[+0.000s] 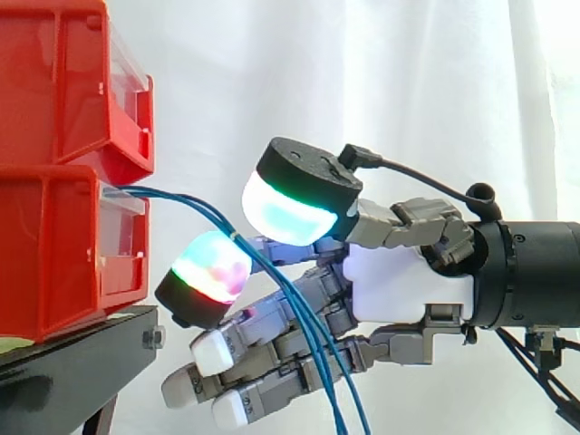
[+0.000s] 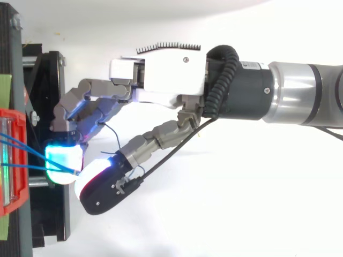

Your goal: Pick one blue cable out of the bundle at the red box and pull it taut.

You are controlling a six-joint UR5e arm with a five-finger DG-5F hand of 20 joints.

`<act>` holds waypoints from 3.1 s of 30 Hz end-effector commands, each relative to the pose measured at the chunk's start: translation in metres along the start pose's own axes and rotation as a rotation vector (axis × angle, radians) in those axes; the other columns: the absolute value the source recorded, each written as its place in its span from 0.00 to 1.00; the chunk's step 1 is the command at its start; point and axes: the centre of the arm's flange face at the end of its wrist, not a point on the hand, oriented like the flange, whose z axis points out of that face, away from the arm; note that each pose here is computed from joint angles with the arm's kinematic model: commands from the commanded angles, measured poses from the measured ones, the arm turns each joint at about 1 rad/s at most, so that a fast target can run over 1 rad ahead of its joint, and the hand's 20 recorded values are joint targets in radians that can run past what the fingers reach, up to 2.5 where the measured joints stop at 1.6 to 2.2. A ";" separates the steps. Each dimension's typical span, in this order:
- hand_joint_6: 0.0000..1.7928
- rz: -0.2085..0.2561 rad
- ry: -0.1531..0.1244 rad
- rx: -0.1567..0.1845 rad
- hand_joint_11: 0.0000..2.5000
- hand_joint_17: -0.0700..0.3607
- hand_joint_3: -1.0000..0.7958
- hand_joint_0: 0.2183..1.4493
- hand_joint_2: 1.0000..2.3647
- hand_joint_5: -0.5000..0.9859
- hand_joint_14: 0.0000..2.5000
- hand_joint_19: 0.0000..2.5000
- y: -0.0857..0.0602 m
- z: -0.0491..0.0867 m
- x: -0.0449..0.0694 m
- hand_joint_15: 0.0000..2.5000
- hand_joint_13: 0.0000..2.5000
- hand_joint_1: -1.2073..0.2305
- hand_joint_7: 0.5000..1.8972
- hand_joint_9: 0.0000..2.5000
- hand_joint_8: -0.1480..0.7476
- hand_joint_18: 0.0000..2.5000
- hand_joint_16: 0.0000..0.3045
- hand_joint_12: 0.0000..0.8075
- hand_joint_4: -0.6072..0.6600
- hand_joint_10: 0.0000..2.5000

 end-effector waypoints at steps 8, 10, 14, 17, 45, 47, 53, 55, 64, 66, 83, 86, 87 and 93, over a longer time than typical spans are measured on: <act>0.51 0.000 0.005 -0.001 0.18 0.43 0.43 0.35 0.01 0.24 0.00 0.10 0.001 0.000 0.005 0.05 0.21 0.24 0.29 0.36 0.61 0.21 0.17 0.47 0.50 0.00; 0.52 0.000 0.007 0.002 0.19 0.43 0.43 0.35 0.01 0.24 0.00 0.10 0.000 0.000 0.005 0.05 0.21 0.24 0.29 0.36 0.61 0.21 0.17 0.47 0.50 0.00; 0.52 -0.001 0.009 0.006 0.18 0.43 0.42 0.35 0.01 0.24 0.00 0.10 0.000 0.000 0.006 0.05 0.21 0.25 0.26 0.36 0.61 0.21 0.17 0.47 0.52 0.00; 0.51 0.000 0.011 0.017 0.18 0.43 0.40 0.34 0.01 0.24 0.00 0.11 -0.001 -0.001 0.007 0.05 0.21 0.26 0.23 0.37 0.61 0.21 0.17 0.47 0.55 0.00; 0.49 0.047 0.042 0.111 0.20 0.45 0.49 0.33 0.01 0.25 0.00 0.11 0.029 -0.022 0.022 0.06 0.21 0.23 0.33 0.39 0.61 0.22 0.18 0.49 0.55 0.00; 0.50 0.044 0.042 0.107 0.21 0.44 0.46 0.36 0.01 0.25 0.00 0.10 0.034 -0.022 0.021 0.06 0.21 0.19 0.34 0.38 0.61 0.22 0.17 0.48 0.53 0.00; 0.50 0.042 0.041 0.113 0.21 0.44 0.28 0.40 0.00 0.24 0.00 0.09 0.041 -0.025 0.020 0.05 0.22 0.17 0.27 0.37 0.60 0.23 0.17 0.48 0.59 0.00; 0.50 0.041 0.038 0.116 0.21 0.43 0.28 0.38 0.00 0.24 0.00 0.10 0.039 -0.025 0.020 0.05 0.22 0.17 0.26 0.37 0.59 0.23 0.17 0.48 0.61 0.00; 0.49 0.038 0.038 0.116 0.20 0.44 0.28 0.26 0.00 0.26 0.00 0.11 0.039 -0.025 0.020 0.06 0.22 0.30 0.28 0.40 0.62 0.23 0.18 0.49 0.59 0.00; 0.49 0.038 0.038 0.117 0.20 0.44 0.28 0.26 0.00 0.26 0.00 0.12 0.039 -0.025 0.020 0.06 0.22 0.33 0.28 0.40 0.62 0.23 0.18 0.49 0.58 0.00; 0.50 0.038 0.037 0.116 0.33 0.45 0.45 0.33 0.01 0.26 0.00 0.11 0.039 -0.025 0.020 0.07 0.23 0.25 0.33 0.44 0.65 0.24 0.18 0.50 0.58 0.00; 0.50 0.037 0.037 0.120 0.37 0.44 0.44 0.34 0.01 0.25 0.00 0.11 0.039 -0.025 0.020 0.07 0.24 0.24 0.31 0.46 0.64 0.24 0.18 0.50 0.57 0.00; 0.50 0.037 0.039 0.123 0.37 0.44 0.44 0.34 0.01 0.25 0.00 0.11 0.038 -0.026 0.020 0.07 0.23 0.23 0.32 0.46 0.64 0.24 0.17 0.49 0.57 0.00; 0.50 0.037 0.043 0.144 0.41 0.44 0.37 0.39 0.01 0.25 0.00 0.10 0.036 -0.028 0.020 0.07 0.24 0.19 0.33 0.46 0.63 0.24 0.17 0.49 0.54 0.00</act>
